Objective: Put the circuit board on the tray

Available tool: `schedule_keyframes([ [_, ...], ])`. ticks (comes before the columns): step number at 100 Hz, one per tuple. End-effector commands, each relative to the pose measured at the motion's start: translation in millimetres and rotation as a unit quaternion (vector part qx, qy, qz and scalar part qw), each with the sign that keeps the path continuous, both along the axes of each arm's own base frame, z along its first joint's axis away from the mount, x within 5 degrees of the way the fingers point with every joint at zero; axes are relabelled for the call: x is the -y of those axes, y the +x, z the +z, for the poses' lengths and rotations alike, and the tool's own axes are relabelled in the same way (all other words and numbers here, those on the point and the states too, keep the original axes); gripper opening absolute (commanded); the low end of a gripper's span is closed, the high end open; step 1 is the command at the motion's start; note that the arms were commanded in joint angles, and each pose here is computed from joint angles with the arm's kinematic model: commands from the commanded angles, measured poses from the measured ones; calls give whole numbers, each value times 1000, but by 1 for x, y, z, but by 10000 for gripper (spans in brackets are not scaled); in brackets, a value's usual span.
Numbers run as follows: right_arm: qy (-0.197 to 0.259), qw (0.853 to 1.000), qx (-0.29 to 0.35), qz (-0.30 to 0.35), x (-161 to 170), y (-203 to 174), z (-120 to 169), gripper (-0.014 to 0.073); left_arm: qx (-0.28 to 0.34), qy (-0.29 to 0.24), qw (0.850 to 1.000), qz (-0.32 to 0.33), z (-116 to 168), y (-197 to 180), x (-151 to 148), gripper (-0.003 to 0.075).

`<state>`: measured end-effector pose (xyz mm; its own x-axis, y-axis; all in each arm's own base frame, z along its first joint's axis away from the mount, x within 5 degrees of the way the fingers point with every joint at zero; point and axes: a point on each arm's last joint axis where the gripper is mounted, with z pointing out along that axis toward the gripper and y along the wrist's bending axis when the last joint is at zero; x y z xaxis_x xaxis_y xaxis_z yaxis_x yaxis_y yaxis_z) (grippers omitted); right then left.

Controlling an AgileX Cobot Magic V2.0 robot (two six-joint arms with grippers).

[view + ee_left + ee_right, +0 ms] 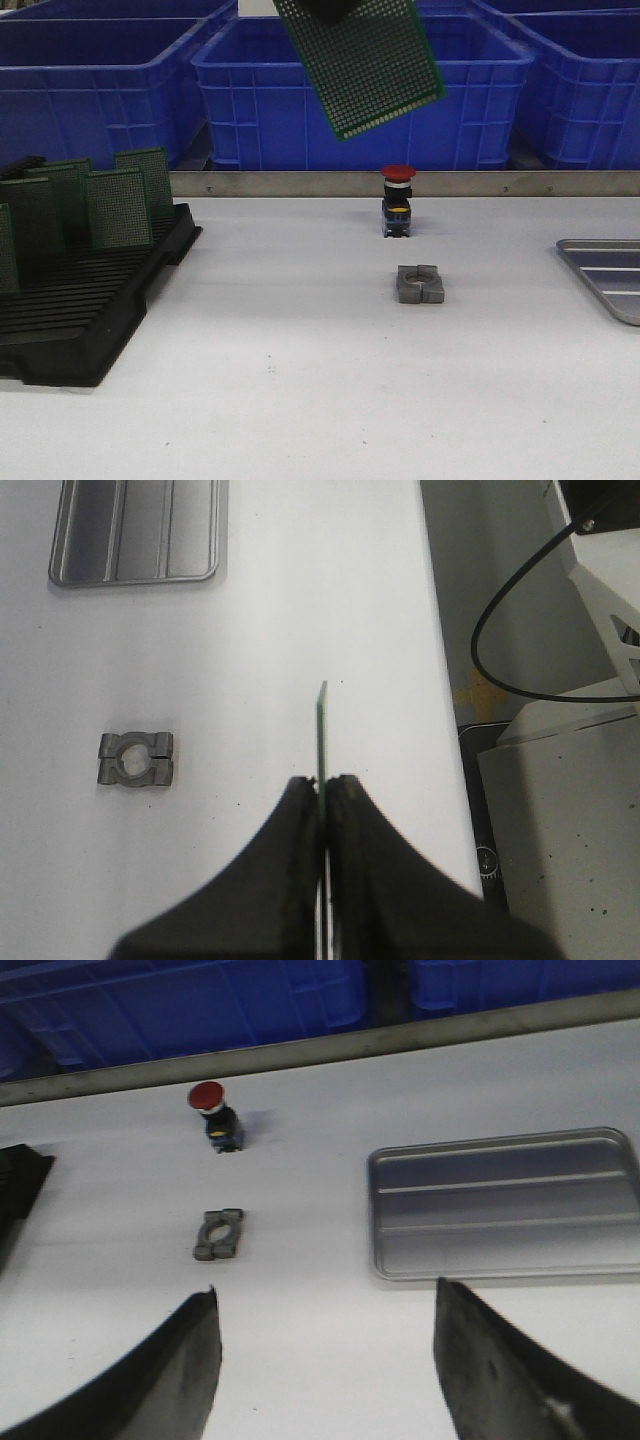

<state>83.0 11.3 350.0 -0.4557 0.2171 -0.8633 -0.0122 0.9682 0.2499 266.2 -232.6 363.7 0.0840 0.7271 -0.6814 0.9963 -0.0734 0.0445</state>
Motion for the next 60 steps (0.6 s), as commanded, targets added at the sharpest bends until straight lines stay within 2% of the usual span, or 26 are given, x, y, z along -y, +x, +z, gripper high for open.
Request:
schedule_keyframes([
  [1, -1, 998, 57, 36, -6, 14, 19, 489, 4, -36, 999, -15, 27, -17, -3, -18],
  [12, -26, 992, 46, 112, -16, 34, 18, 489, 4, -36, 999, -15, 27, -17, -3, -18],
  [21, -48, 980, 39, 190, -26, 52, 16, 489, 4, -36, 999, -15, 27, -17, -3, -18],
  [33, -70, 955, 38, 287, -37, 75, 11, 489, 4, -36, 999, -15, 27, -17, -3, -18],
  [45, -93, 923, 56, 369, -46, 95, 3, 489, 4, -36, 999, -15, 27, -17, -3, -18],
  [60, -76, 889, 70, 447, -55, 115, -7, 489, 4, -36, 999, -15, 27, -17, -3, -18],
])
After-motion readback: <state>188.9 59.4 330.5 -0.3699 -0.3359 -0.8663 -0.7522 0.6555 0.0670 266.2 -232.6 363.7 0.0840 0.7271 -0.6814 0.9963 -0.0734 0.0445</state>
